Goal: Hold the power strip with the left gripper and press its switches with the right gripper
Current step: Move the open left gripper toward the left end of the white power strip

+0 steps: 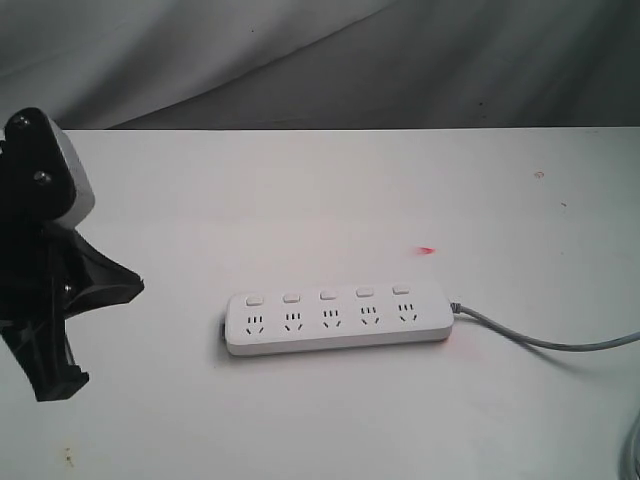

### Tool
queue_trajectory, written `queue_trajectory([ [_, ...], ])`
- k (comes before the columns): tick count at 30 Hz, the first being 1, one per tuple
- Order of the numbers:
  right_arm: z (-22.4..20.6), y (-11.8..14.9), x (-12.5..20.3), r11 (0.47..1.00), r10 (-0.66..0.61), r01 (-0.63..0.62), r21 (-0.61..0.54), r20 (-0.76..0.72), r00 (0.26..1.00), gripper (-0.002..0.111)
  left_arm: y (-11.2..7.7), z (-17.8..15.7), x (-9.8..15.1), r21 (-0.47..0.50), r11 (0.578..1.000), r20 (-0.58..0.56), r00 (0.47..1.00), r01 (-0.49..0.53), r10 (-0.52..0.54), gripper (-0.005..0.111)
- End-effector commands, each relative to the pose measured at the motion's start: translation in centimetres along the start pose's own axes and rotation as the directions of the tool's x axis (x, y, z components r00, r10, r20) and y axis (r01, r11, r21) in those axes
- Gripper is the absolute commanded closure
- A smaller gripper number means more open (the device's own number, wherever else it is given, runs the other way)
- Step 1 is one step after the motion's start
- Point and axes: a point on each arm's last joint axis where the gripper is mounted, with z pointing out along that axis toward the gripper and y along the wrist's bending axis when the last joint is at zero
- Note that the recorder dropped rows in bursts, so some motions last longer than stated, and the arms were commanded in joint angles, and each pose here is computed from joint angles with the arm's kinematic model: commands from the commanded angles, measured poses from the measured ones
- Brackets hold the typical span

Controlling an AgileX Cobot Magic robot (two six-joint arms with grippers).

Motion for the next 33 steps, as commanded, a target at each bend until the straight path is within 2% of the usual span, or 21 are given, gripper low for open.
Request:
queue_trajectory([
  [1, 0.0, 0.0, 0.1, 1.000, 0.003, -0.003, -0.003, 0.002, 1.000, 0.108, 0.5, 0.4, -0.3, -0.020, 1.000, 0.017, 1.000, -0.007, 0.008, 0.107],
  [6, 0.0, 0.0, 0.1, 1.000, 0.003, -0.003, -0.003, 0.002, 1.000, 0.108, 0.6, 0.4, -0.4, -0.031, 1.000, 0.023, 1.000, -0.007, 0.008, 0.098],
  [13, 0.0, 0.0, 0.1, 1.000, 0.003, -0.003, -0.003, 0.002, 1.000, 0.108, 0.6, 0.4, -0.4, -0.031, 1.000, 0.023, 1.000, -0.007, 0.008, 0.055],
  [18, 0.0, 0.0, 0.1, 1.000, 0.003, -0.003, -0.003, 0.002, 1.000, 0.108, 0.6, 0.4, -0.4, -0.029, 1.000, 0.022, 1.000, -0.007, 0.008, 0.042],
  [24, 0.0, 0.0, 0.1, 1.000, 0.003, -0.003, -0.003, 0.002, 1.000, 0.108, 0.5, 0.5, -0.5, -0.018, 1.000, 0.037, 0.999, 0.002, -0.001, 0.037],
  [27, 0.0, 0.0, 0.1, 1.000, 0.003, -0.003, -0.003, 0.002, 1.000, 0.108, 0.2, 0.6, -0.9, 0.024, 1.000, 0.075, 0.997, -0.008, 0.006, 0.037],
  [33, 0.0, 0.0, 0.1, 1.000, 0.003, -0.003, -0.003, 0.002, 1.000, 0.108, 0.2, 1.9, -1.5, 0.074, 0.994, 0.145, 0.987, -0.083, 0.072, 0.037],
])
